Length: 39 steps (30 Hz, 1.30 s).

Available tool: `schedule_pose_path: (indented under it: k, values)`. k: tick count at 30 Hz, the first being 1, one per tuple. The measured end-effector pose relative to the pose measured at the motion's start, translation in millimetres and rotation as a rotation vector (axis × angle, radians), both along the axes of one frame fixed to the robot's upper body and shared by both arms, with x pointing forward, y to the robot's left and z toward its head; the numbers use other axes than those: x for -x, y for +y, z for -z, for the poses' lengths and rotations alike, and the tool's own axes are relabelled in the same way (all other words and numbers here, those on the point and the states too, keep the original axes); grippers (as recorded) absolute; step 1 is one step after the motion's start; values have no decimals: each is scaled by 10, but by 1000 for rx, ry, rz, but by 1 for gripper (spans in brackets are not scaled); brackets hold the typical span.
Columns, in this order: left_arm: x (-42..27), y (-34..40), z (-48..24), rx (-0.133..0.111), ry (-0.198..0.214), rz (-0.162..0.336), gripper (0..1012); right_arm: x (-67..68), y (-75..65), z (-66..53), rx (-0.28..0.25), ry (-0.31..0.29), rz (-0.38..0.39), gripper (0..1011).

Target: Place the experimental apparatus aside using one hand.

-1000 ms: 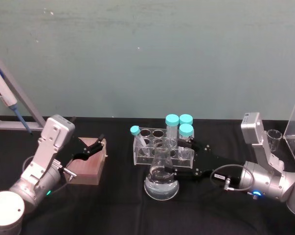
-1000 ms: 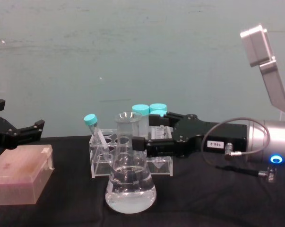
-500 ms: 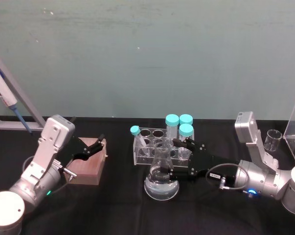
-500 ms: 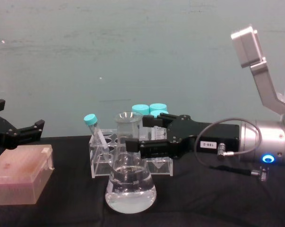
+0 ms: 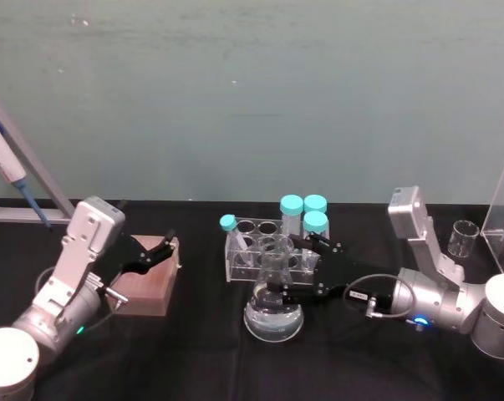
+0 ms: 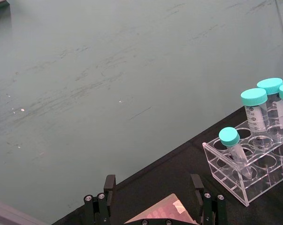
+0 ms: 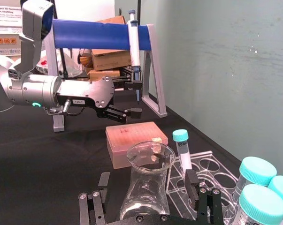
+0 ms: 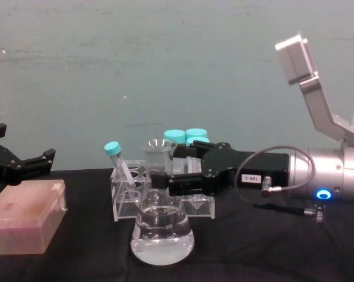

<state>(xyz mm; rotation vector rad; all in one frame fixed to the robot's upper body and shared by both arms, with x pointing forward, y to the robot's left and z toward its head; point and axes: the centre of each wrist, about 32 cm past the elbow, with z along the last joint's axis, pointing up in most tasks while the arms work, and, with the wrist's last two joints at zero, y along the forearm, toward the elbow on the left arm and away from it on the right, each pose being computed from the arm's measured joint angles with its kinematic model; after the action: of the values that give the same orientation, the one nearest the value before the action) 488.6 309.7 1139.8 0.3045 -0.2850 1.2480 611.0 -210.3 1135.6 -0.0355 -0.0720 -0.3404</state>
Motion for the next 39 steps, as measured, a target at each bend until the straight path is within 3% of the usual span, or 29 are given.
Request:
schedule_pose_path:
  k: [39]
  values:
    - [0,0,0,0,0,0,1000,-100,161,1,18,9,-32,1003]
